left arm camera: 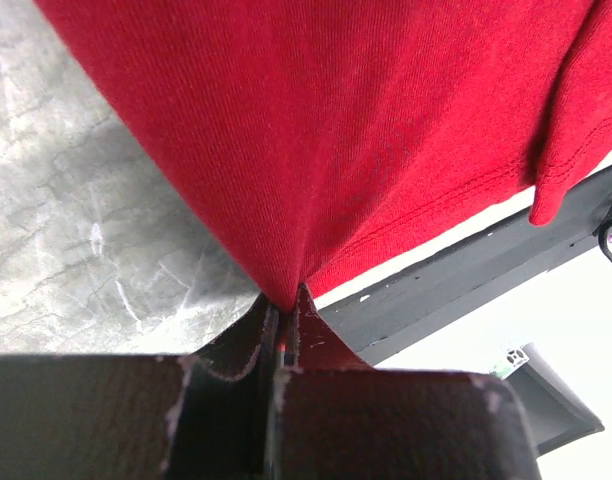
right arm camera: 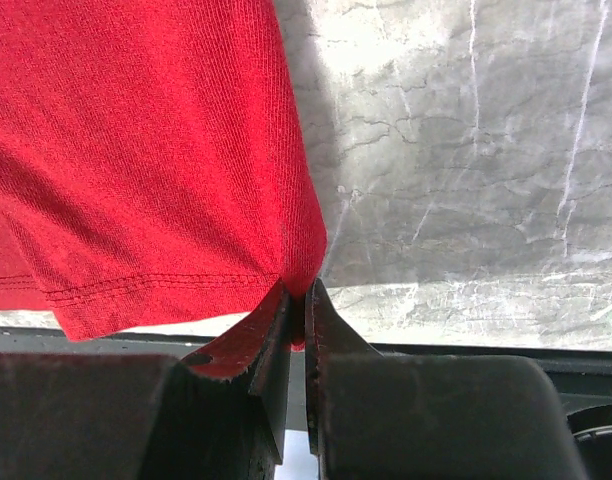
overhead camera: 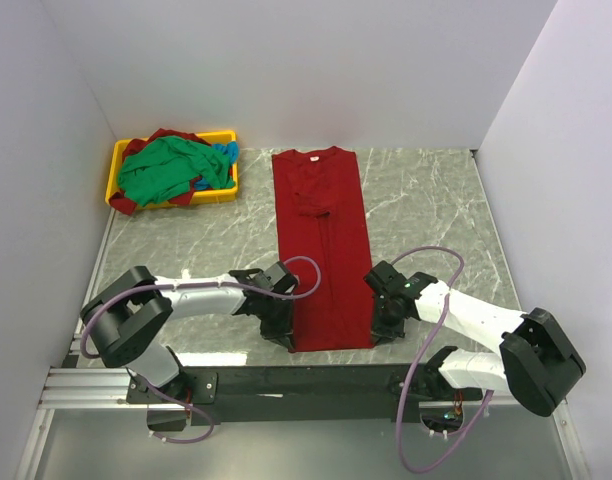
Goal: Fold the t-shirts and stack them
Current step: Fold the tshirt
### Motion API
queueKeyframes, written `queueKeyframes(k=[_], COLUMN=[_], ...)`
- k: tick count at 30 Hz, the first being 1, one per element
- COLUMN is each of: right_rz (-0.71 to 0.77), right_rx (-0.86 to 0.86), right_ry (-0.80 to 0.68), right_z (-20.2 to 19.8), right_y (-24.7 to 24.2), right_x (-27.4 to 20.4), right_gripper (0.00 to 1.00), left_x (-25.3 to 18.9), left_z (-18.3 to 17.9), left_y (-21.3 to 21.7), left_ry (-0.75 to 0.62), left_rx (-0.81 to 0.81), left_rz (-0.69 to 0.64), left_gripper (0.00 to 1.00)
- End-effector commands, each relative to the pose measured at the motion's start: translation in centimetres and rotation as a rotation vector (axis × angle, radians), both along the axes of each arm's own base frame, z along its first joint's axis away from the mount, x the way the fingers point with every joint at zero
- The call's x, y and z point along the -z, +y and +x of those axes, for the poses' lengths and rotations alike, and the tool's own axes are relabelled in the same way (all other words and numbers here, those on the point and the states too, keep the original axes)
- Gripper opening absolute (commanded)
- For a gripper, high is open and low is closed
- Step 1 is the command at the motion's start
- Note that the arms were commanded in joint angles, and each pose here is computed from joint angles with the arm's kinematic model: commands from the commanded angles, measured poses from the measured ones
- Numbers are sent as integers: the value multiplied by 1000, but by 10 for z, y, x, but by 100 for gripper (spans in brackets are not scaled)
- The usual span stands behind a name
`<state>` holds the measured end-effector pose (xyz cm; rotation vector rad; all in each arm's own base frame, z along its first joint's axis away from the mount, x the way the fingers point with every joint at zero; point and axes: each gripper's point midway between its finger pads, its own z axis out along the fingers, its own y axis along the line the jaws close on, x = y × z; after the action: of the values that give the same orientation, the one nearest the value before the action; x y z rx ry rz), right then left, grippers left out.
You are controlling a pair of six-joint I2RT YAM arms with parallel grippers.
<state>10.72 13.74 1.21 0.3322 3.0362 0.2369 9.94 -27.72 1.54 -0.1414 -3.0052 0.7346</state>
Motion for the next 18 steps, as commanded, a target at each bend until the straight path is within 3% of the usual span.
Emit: queueKeyframes(k=[1, 18], right_rz=[-58, -66], right_rx=[7, 25], right_ry=[4, 20], right_z=[-4, -4], right_y=[-14, -13], right_x=[0, 3], right_gripper=[5, 5], left_x=[22, 19], left_z=[-8, -11], left_y=[33, 44], left_ry=[-7, -31], left_rx=[-15, -4], left_rz=[152, 167], left_gripper=[0, 0])
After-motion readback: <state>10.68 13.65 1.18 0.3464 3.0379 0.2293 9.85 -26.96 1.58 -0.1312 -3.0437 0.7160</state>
